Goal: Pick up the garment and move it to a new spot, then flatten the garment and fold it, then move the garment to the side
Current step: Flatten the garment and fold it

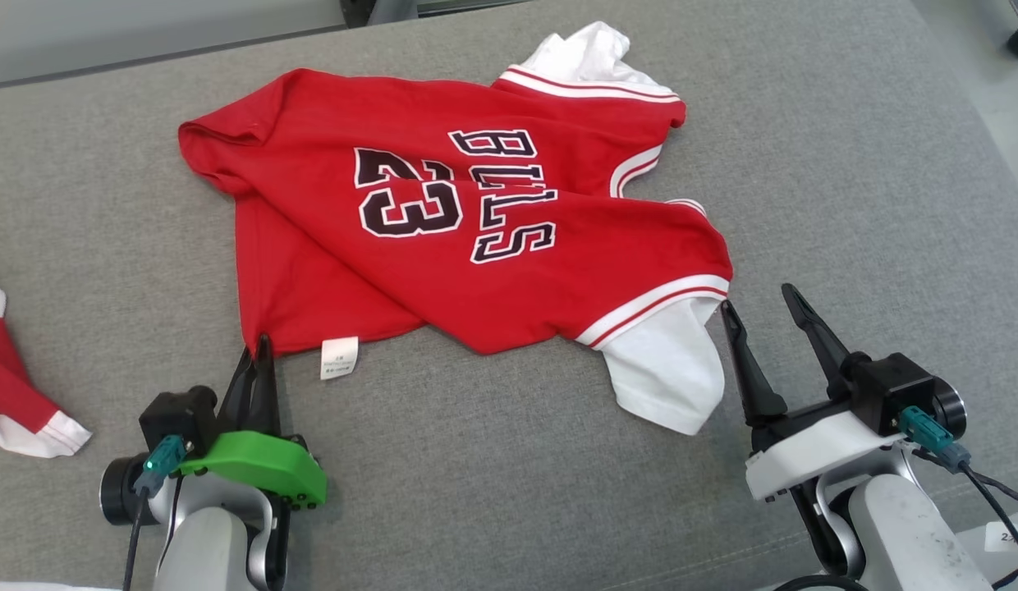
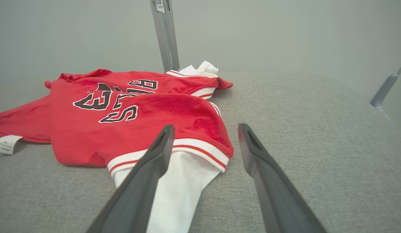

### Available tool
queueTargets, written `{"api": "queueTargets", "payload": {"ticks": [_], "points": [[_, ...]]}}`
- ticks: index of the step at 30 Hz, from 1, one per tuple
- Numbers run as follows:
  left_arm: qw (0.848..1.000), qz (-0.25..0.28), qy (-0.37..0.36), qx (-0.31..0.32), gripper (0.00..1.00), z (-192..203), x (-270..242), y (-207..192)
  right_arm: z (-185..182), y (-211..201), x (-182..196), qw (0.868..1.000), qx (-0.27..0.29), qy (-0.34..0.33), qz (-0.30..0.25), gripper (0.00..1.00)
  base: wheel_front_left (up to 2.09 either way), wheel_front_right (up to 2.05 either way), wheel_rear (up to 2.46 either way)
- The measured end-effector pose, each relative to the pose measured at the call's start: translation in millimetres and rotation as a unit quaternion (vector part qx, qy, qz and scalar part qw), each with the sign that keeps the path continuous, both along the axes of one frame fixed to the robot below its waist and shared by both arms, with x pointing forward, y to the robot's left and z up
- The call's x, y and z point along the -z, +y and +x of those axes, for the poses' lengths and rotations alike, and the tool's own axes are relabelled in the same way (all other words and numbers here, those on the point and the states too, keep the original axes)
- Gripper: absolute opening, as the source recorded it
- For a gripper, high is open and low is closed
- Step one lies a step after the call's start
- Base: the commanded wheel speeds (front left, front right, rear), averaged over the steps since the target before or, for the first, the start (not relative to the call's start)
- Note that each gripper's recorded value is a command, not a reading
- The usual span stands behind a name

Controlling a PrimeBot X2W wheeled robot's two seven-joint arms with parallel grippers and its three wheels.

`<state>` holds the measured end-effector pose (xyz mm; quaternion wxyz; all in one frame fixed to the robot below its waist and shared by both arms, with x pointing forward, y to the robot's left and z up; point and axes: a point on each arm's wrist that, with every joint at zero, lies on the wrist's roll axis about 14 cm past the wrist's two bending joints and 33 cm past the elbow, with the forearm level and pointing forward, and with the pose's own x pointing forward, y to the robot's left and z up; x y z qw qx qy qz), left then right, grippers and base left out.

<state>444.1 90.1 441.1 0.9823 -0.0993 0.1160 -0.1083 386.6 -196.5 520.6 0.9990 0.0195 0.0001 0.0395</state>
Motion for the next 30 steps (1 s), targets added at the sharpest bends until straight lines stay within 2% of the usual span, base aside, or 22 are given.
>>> {"api": "queueTargets", "payload": {"ticks": [14, 15, 16, 17, 25, 30], "points": [[0.995, 0.027, -0.025, -0.096, 0.00, -48.5, -22.3, 74.2, -3.7, 24.0, -8.1, 0.999, -0.027, -0.013, 0.015, 1.00, 0.00, 0.00, 0.00], [0.994, 0.029, -0.025, -0.101, 0.22, -50.4, -22.7, 77.3, -3.2, 25.1, -9.2, 0.999, -0.028, -0.014, 0.016, 1.00, 0.00, 0.00, 0.00], [0.994, 0.030, -0.026, -0.104, 0.72, -51.4, -23.7, 79.6, -2.8, 25.9, -10.0, 0.999, -0.029, -0.016, 0.016, 1.00, 0.00, 0.00, 0.00], [0.994, 0.030, -0.027, -0.106, 1.00, -51.8, -24.7, 80.8, -2.5, 26.5, -10.4, 0.999, -0.030, -0.016, 0.016, 1.00, 0.00, 0.00, 0.00], [0.993, 0.033, -0.037, -0.104, 1.00, -47.4, -29.3, 75.5, 3.7, 21.8, -2.8, 1.000, -0.027, -0.007, 0.011, 1.00, 0.00, 0.00, 0.00], [0.994, 0.031, -0.046, -0.098, 1.00, -43.0, -33.6, 69.5, 20.3, 26.2, -3.3, 0.999, -0.037, -0.010, 0.006, 1.00, 0.00, 0.00, 0.00]]}}
